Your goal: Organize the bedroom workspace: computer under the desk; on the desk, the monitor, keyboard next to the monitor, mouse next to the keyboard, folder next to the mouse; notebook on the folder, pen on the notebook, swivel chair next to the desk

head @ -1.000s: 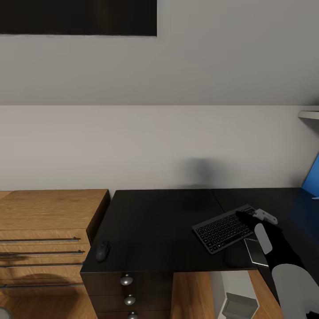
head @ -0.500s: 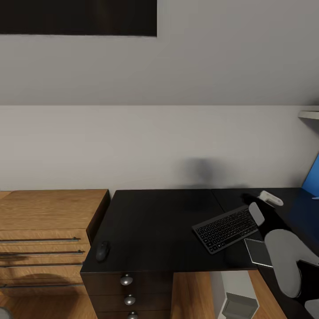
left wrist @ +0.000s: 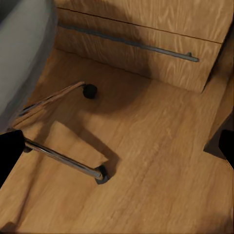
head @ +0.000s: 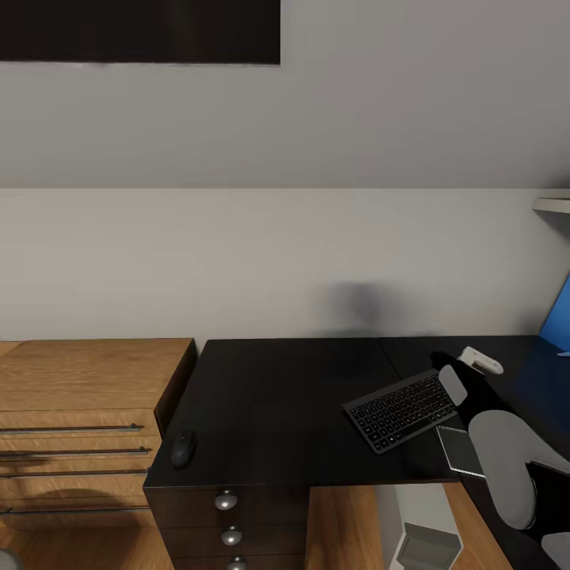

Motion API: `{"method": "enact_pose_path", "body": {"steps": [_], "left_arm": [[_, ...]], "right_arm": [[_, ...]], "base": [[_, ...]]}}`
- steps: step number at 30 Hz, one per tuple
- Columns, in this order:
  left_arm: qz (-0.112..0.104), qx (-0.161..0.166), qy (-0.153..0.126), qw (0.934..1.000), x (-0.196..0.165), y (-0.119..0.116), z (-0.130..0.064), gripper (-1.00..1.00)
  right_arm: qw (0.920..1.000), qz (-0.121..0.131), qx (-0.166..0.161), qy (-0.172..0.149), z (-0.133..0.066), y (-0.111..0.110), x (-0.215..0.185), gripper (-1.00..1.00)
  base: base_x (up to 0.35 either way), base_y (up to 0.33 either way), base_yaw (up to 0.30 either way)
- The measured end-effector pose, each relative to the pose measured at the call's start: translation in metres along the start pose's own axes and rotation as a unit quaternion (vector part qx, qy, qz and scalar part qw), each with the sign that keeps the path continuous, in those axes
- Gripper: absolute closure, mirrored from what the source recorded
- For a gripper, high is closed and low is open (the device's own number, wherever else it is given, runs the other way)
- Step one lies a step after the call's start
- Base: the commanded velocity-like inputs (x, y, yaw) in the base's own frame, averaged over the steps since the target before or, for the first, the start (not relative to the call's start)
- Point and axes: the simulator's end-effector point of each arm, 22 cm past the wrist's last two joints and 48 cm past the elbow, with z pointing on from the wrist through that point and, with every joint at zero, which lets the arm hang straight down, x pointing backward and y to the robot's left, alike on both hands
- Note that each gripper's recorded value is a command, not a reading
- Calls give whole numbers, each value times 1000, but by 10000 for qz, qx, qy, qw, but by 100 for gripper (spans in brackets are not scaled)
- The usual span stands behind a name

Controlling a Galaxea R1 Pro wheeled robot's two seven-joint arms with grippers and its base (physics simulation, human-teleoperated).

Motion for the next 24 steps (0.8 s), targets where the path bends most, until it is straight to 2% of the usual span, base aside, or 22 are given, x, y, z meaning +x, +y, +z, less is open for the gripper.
{"method": "enact_pose_path", "body": {"steps": [1,3,4,5,6,9,10,17,18,21,23,24], "left_arm": [[-108,62,244,9996,-11,-2,15,-100],[-265,146,514,9982,-26,-7,30,-100],[-627,8,1148,9914,-37,7,44,-100],[-829,244,982,9914,-77,-12,54,-100],[-1096,190,1029,9885,-103,-9,59,-100],[-1390,125,1000,9851,-141,-7,63,-100],[-1479,122,938,9845,-167,-12,61,-100],[-1566,17,645,9856,-243,-31,38,-100],[-1603,74,564,9854,-257,-44,28,-100],[-1655,191,433,9851,-273,-55,20,-100],[-1717,475,96,9840,-316,-75,-3,-100],[-1684,519,66,9843,-326,-79,-7,-100]], "right_arm": [[10000,-2,-2,1,0,0,0,-100],[10000,-3,-5,5,0,1,1,-100],[10000,-6,-9,8,0,1,1,-100],[10000,-7,-8,4,0,1,1,-100],[10000,-11,-5,3,0,1,1,-100],[10000,-17,-1,-1,0,1,0,-100],[10000,-19,2,-6,0,0,0,-100],[10000,-20,0,-21,0,0,-1,-100],[10000,-19,0,-25,0,0,-1,-100],[10000,-19,0,-26,0,0,-1,-100],[10000,-22,-7,-33,0,0,-2,-100],[10000,-22,-9,-35,0,0,-2,-100]], "base": [[0,0,0],[0,0,0],[0,0,0],[0,0,0],[0,0,0],[0,0,0],[0,0,0],[0,0,0],[0,0,0],[0,0,0],[0,0,0],[0,0,0]]}}
